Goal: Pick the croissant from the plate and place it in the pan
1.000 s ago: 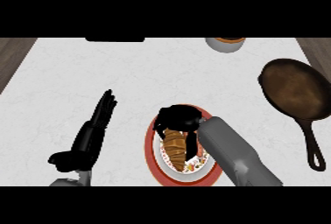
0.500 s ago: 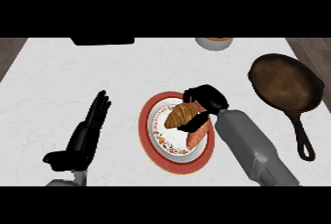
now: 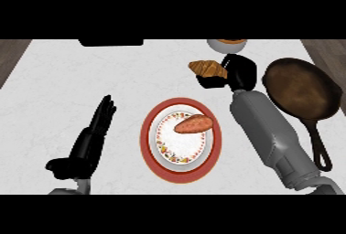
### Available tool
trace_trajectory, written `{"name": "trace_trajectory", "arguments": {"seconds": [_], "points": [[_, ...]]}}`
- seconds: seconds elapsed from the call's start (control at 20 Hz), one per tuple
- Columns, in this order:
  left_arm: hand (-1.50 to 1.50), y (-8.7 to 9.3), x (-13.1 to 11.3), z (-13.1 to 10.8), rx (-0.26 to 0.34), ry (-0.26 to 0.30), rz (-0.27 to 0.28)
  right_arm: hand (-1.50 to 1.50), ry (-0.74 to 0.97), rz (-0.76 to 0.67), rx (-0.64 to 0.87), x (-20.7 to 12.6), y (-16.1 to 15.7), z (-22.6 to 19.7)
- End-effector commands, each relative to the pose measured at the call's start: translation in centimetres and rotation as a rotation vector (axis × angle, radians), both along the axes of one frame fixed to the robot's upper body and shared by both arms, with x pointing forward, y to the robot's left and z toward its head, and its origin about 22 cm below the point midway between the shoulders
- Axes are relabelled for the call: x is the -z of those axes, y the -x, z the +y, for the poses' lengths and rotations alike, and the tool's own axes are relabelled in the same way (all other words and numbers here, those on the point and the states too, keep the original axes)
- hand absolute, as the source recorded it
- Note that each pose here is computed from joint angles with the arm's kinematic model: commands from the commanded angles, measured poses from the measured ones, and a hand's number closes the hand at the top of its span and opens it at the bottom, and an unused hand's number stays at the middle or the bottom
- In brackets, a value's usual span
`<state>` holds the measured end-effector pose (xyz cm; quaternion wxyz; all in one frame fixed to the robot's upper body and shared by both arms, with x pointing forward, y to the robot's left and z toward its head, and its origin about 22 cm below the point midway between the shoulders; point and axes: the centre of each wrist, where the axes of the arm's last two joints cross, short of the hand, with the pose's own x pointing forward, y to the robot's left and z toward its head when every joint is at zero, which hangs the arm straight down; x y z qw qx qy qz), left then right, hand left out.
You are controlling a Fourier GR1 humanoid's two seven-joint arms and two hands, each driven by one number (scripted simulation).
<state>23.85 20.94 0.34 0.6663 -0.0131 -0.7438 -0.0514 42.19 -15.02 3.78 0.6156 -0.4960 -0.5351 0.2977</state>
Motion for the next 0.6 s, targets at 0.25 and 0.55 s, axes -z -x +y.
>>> {"name": "trace_trajectory", "arguments": {"seconds": [0.25,0.55], "points": [[0.00,0.5,1.4,1.6,0.001,-0.008,0.001,1.50,-0.120,-0.250,0.347,-5.4,-0.6,2.3],[0.00,1.6,0.7,-0.7,0.017,0.019,-0.004,1.50,-0.180,-0.312,0.466,-2.9,1.1,-3.2]]}}
